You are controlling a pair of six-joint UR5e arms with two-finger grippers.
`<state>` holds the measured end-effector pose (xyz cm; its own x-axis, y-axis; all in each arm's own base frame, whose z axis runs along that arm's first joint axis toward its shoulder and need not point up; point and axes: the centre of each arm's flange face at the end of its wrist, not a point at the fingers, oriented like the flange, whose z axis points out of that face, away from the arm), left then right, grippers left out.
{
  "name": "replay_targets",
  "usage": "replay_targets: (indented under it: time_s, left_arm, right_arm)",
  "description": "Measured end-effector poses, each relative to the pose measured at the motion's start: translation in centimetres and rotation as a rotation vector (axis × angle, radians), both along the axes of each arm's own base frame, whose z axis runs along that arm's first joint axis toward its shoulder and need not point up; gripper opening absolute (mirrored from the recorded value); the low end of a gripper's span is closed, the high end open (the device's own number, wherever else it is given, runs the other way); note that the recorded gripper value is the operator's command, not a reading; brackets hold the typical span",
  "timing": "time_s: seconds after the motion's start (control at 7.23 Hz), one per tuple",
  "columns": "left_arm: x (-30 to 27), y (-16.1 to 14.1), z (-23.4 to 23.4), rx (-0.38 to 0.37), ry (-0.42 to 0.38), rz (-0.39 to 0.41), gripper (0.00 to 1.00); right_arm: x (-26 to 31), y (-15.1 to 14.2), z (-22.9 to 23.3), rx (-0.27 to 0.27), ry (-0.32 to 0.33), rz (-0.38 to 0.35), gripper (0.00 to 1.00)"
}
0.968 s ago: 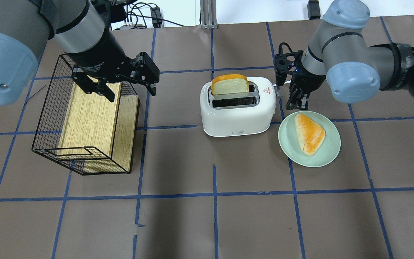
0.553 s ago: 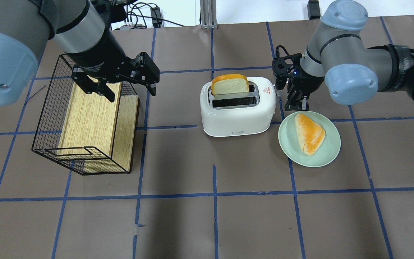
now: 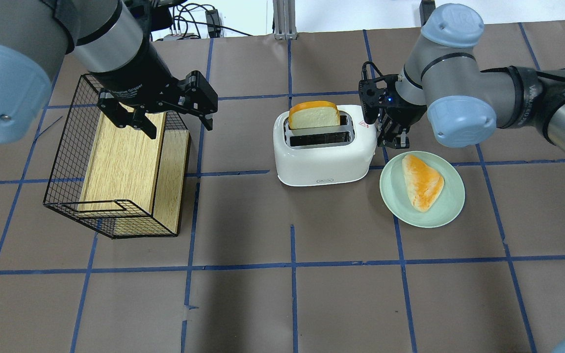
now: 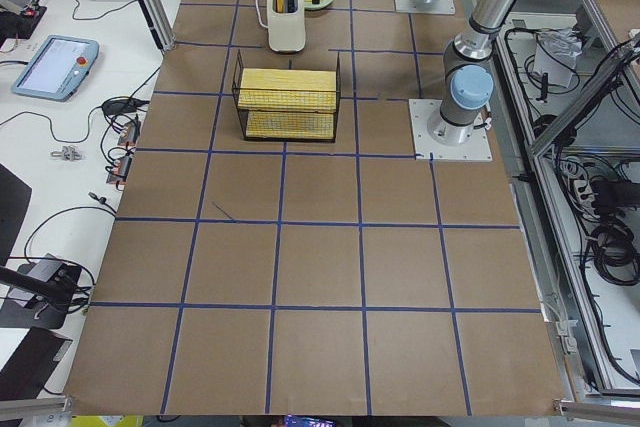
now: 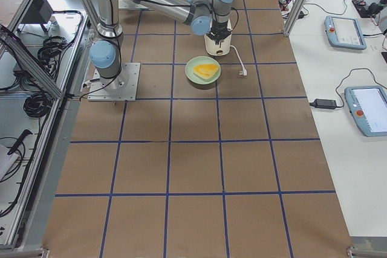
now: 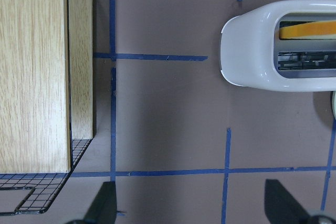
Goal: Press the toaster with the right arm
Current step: 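Push the toaster lever down with the right gripper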
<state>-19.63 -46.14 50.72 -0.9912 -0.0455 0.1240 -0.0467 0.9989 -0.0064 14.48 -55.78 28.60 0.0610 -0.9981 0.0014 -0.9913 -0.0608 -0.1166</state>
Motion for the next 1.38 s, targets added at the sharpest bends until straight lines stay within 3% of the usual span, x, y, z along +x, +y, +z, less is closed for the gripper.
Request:
replay_targets:
  time_s: [1.38]
  left_arm:
    - [0.0,0.0,0.0,0.0,0.0,0.0,1.0]
  right_arm:
    - [0.0,0.3,-2.7,0.051,-0.002,-0.002,0.23]
